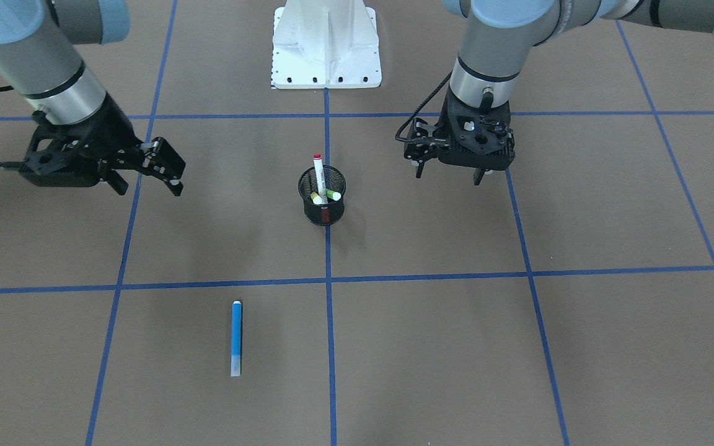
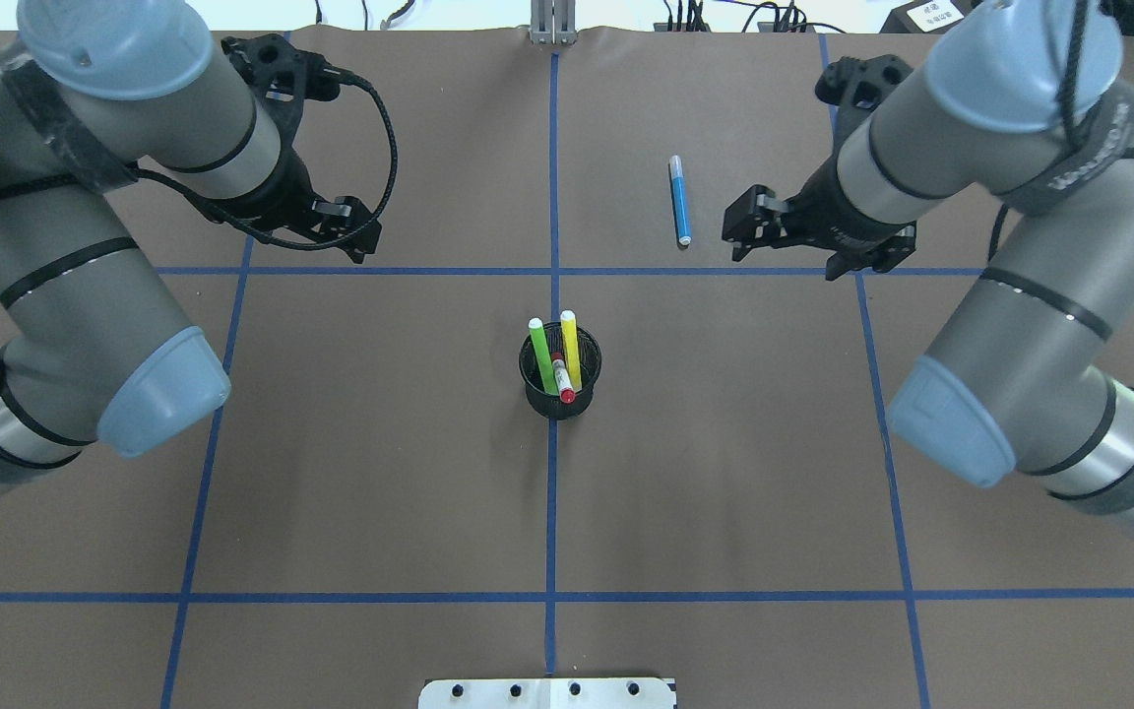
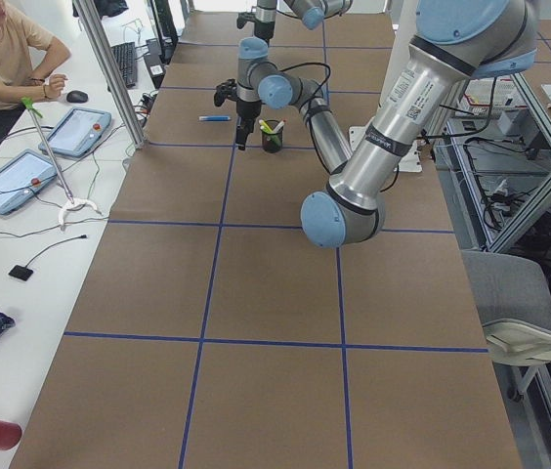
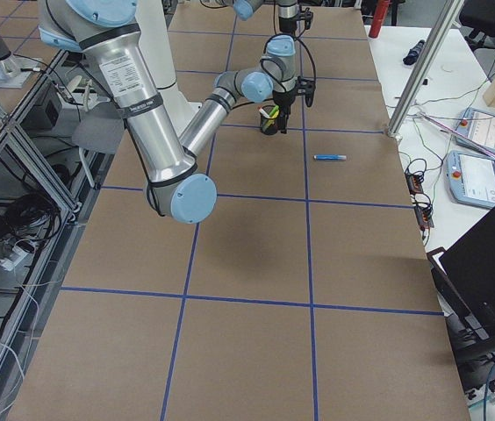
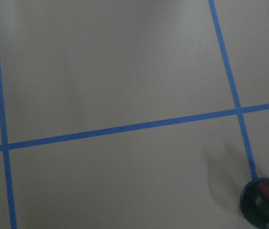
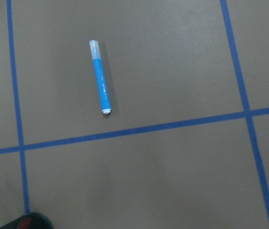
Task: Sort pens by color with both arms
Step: 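Withdraw the left gripper while the right gripper moves over the pen cup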
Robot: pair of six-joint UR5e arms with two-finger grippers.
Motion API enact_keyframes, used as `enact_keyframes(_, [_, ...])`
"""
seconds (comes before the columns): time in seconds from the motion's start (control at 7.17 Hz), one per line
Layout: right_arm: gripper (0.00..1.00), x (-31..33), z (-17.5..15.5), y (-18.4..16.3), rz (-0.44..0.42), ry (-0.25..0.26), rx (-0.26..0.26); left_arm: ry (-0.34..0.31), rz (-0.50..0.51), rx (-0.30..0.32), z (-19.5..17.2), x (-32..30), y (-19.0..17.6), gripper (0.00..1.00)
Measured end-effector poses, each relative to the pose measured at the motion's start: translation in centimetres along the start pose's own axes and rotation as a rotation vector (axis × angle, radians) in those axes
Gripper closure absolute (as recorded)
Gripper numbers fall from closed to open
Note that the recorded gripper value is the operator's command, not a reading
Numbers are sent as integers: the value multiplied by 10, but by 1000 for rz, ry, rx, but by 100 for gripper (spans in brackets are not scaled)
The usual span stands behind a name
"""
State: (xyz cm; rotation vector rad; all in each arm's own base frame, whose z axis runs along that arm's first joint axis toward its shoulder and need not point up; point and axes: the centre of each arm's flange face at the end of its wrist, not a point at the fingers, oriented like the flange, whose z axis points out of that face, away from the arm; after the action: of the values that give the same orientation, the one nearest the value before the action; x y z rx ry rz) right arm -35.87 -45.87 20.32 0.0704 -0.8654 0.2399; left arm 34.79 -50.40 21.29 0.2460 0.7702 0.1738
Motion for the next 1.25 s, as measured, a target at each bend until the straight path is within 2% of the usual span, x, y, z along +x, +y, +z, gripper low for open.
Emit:
enact_keyframes(0.28, [1, -58, 7, 51, 37, 28, -2, -2, 70, -7, 10, -42, 8, 1])
enact_keyframes(0.42, [1, -83, 12, 64, 40, 57, -20, 7, 84, -2, 15, -53, 12, 1])
enact_keyframes(0.7, [5, -131, 26, 70, 0, 95, -92, 15, 91, 4, 19, -61, 15, 1])
enact_keyframes(0.84, [12, -146, 34, 69, -44, 104, -133, 16, 92, 6, 19, -62, 16, 1])
enact_keyframes(1.12, [43, -166, 50, 61, -125, 125, -182, 18, 87, 8, 18, -62, 16, 1])
enact_keyframes(1.25, [45, -177, 57, 56, -154, 135, -198, 21, 76, 11, 18, -61, 16, 1])
